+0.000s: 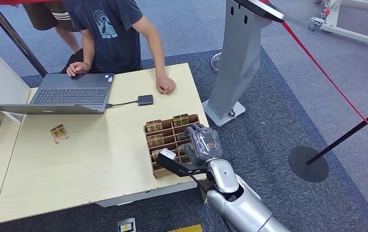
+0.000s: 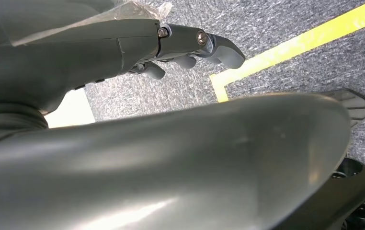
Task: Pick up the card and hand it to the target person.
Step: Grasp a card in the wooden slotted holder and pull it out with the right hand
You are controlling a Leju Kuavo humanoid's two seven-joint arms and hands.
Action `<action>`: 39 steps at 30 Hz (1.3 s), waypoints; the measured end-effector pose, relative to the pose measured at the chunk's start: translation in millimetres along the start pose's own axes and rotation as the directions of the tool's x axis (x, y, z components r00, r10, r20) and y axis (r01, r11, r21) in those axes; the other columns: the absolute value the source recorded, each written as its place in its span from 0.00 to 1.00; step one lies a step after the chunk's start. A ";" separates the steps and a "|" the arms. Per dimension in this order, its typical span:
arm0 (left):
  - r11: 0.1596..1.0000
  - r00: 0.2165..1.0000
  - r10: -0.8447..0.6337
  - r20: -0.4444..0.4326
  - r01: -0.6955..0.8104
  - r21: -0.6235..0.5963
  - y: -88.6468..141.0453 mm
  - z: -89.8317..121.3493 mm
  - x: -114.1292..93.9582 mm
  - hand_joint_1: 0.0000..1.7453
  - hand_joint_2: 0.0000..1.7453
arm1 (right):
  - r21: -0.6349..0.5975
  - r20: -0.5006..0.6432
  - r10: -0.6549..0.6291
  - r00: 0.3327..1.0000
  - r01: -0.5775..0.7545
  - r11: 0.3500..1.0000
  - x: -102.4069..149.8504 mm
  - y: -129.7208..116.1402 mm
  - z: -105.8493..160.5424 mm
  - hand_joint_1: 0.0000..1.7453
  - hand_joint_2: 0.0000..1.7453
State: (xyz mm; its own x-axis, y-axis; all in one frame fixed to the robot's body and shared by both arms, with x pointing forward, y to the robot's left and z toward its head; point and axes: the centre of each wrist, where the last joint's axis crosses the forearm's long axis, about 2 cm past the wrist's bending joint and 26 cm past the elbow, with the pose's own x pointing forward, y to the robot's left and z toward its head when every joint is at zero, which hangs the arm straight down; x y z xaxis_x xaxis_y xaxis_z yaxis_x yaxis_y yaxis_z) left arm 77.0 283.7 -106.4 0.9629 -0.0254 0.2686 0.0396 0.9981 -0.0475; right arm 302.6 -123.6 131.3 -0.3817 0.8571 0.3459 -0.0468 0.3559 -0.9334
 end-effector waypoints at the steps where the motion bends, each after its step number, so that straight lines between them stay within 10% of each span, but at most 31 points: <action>1: 1.000 1.000 0.000 0.000 0.000 0.000 -0.1 0.0 0.0 0.00 0.00 | -0.001 0.003 0.000 1.000 0.000 1.000 0.0 -0.1 -0.1 0.53 1.00; 39: 1.000 1.000 -0.007 0.006 0.007 -0.015 -3.3 0.0 -0.6 0.00 0.00 | -0.077 0.061 -0.002 0.998 0.007 0.997 8.7 -25.5 -0.9 0.49 1.00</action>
State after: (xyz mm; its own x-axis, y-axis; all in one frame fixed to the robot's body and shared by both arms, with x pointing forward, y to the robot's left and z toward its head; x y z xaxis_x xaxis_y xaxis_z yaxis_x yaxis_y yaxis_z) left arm 76.3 280.4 -106.4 0.9611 -0.0319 0.2743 0.0502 0.9969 -0.0599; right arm 301.4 -124.9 158.2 -0.4368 0.8323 0.3414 0.0218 0.3892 -0.9209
